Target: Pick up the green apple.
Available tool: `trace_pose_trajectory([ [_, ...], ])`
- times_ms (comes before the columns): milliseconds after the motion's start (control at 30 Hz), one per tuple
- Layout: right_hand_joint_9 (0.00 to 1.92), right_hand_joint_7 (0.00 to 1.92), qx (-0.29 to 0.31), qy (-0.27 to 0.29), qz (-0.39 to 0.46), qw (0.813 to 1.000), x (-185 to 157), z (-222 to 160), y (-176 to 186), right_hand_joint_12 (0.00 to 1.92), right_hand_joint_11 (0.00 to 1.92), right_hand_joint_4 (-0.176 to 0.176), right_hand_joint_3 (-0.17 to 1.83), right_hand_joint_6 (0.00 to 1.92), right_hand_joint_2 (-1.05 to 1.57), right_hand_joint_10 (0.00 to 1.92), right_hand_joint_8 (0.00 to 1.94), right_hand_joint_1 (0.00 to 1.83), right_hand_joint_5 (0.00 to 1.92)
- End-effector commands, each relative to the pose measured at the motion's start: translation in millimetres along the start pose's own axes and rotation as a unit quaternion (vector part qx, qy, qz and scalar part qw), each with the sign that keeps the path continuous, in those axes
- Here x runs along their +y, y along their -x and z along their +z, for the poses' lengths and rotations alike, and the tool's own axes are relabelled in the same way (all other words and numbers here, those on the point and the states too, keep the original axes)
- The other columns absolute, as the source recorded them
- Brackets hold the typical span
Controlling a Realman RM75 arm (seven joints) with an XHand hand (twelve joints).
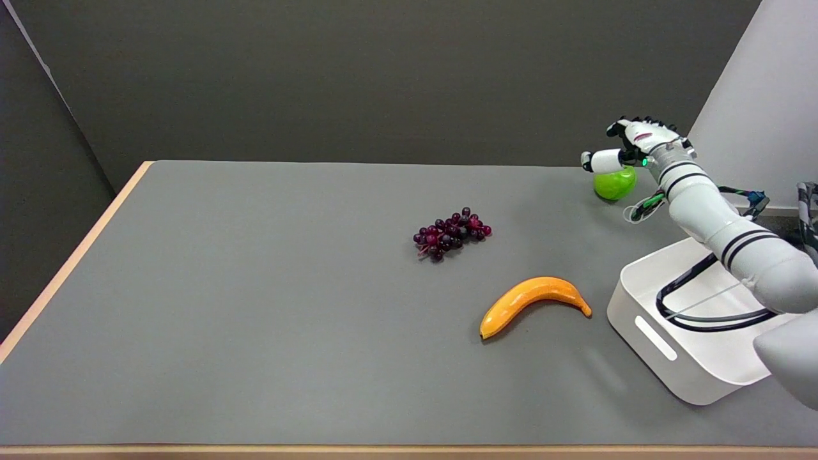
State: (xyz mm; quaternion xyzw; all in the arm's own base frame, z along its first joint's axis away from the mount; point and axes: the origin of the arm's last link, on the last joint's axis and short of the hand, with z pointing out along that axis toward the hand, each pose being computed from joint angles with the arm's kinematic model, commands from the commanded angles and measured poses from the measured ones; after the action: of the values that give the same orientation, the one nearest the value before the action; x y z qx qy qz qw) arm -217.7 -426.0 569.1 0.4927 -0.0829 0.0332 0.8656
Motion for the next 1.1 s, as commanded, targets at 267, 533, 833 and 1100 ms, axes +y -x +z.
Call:
trace_pose_trajectory([
  [267,0.01,0.20,-0.047,0.064,0.037,0.996,11.7,9.8,30.4,1.03,0.00,0.024,0.95,0.48,0.57,0.64,0.37,0.41,0.20],
  [533,0.01,0.18,-0.052,0.067,0.045,0.995,7.2,9.9,35.9,1.02,0.00,0.027,0.95,0.48,0.56,0.61,0.36,0.42,0.19],
  [833,0.02,0.17,-0.058,0.070,0.050,0.995,0.2,11.3,40.7,1.02,0.00,0.028,0.95,0.48,0.57,0.60,0.35,0.43,0.19],
  [1100,0.04,0.18,-0.056,0.066,0.046,0.995,-3.8,9.8,44.3,1.10,0.00,0.030,0.96,0.45,0.61,0.63,0.32,0.58,0.19],
])
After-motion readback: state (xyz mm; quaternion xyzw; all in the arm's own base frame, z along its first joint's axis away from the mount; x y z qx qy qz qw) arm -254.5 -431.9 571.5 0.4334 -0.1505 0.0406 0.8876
